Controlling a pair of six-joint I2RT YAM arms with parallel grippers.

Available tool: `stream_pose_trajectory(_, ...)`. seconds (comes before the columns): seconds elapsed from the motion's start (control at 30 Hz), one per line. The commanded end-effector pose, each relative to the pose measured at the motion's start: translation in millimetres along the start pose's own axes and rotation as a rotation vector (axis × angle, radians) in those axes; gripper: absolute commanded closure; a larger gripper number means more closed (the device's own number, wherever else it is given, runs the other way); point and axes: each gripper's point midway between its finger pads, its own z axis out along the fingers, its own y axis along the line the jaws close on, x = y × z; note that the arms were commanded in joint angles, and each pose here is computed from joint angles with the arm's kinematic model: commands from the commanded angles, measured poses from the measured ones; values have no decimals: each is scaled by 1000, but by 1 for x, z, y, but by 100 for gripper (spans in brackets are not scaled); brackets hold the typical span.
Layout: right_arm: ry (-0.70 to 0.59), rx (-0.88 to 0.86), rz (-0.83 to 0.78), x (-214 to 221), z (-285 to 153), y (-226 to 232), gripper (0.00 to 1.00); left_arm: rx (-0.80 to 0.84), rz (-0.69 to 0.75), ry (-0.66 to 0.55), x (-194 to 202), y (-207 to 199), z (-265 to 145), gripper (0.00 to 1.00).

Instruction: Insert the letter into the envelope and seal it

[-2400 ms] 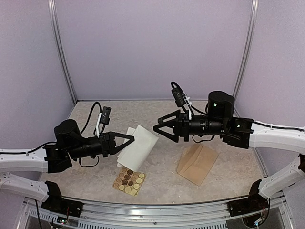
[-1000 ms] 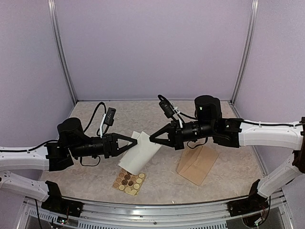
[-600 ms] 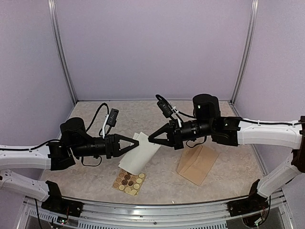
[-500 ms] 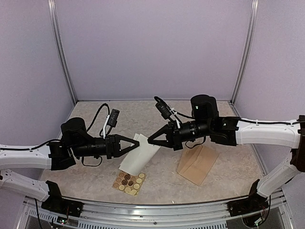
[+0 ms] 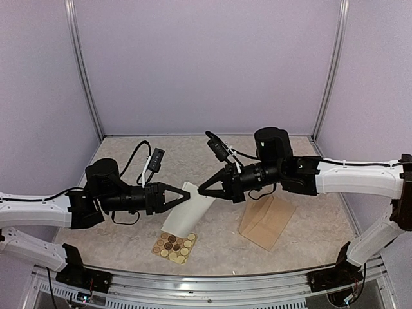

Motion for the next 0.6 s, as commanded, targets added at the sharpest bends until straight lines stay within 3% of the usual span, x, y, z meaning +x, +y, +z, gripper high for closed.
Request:
stream_pose_trajectory(0.0,-1,-20,-13,-6,4,5,100,41,17,-7,-10,-12,3,91)
stream_pose_trajectory(0.57,28,-28,0,-1,9,1,100,41,7,16,-5,-9,6,92)
